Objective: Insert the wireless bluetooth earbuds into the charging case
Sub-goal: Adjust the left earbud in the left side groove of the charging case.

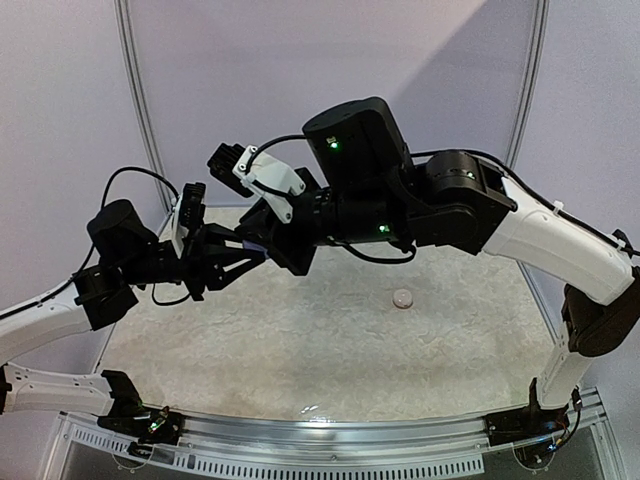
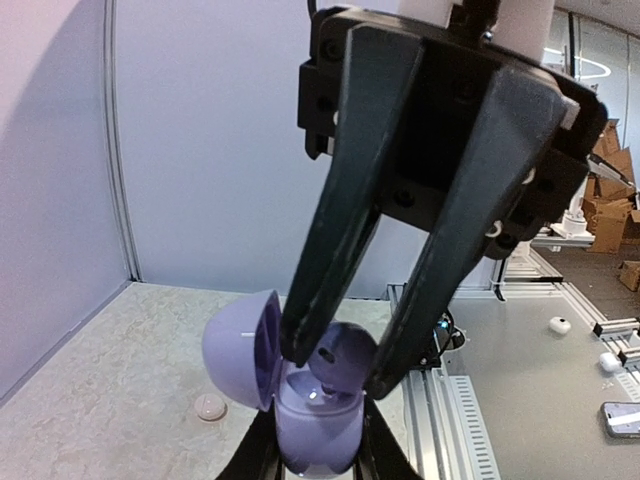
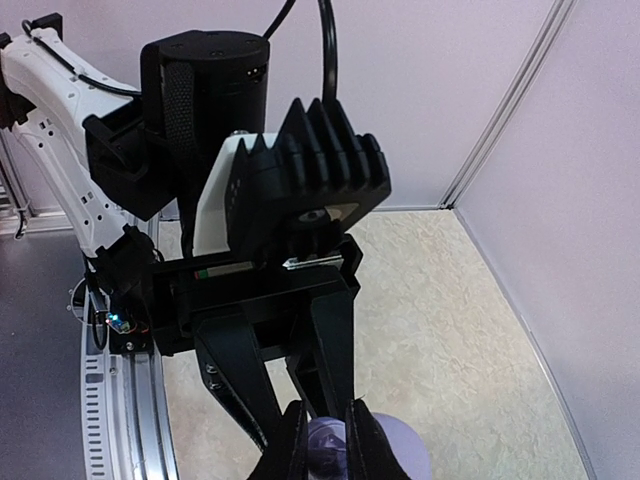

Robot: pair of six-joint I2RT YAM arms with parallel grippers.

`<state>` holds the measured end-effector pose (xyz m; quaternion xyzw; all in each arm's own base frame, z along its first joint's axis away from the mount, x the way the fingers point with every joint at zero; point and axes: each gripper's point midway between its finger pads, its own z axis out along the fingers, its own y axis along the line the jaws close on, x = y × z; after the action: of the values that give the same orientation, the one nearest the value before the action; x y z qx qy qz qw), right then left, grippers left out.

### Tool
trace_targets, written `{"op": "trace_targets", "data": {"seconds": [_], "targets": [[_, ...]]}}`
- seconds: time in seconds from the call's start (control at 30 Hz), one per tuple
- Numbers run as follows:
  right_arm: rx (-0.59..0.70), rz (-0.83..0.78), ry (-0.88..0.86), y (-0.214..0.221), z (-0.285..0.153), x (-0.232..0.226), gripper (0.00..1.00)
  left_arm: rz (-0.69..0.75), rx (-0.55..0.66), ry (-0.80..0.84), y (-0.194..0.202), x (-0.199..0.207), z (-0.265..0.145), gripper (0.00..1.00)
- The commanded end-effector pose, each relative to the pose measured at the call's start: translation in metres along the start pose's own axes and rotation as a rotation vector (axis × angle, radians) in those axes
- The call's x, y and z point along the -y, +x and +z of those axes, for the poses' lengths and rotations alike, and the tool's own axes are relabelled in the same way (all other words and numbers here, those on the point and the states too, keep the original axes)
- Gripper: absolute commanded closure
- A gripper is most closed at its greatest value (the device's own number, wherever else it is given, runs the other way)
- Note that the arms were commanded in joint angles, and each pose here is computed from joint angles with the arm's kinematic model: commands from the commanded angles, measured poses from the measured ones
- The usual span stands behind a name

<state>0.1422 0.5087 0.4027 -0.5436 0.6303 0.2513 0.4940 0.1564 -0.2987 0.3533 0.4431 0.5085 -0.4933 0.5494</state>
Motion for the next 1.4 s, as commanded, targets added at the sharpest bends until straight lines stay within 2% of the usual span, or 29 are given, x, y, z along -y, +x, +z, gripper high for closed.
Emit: {"op": "trace_targets", "data": {"seconds": [0.0, 0.27, 0.6, 0.83, 1.03, 1.2, 1.37], "targets": [[-0.047, 0.012, 0.008, 0.015, -0.002, -0.003, 0.84, 0.041, 0.077, -0.065, -0.021, -0.01, -0.007, 1.0], [-0.029, 0.018, 0.041, 0.011, 0.001, 0.002, 0.83, 0.063, 0.088, -0.035, -0.025, -0.004, -0.006, 1.0], [-0.075, 0.053, 0.142, 0.014, 0.008, 0.023, 0.83, 0.067, 0.092, -0.015, -0.027, -0.001, -0.006, 1.0], [-0.046, 0.065, 0.195, 0.002, 0.01, 0.033, 0.78, 0.059, 0.084, -0.015, -0.026, -0.002, -0.005, 1.0], [0.034, 0.083, 0.213, -0.026, -0.007, 0.041, 0.73, 0.04, 0.073, -0.023, -0.022, -0.004, -0.005, 1.0], [0.121, 0.083, 0.143, -0.052, -0.026, 0.034, 0.64, 0.02, 0.058, -0.038, -0.015, -0.007, -0.005, 1.0], [0.162, 0.147, 0.132, -0.062, -0.046, 0.045, 0.64, 0.044, 0.04, -0.04, -0.011, -0.007, -0.005, 1.0]]}}
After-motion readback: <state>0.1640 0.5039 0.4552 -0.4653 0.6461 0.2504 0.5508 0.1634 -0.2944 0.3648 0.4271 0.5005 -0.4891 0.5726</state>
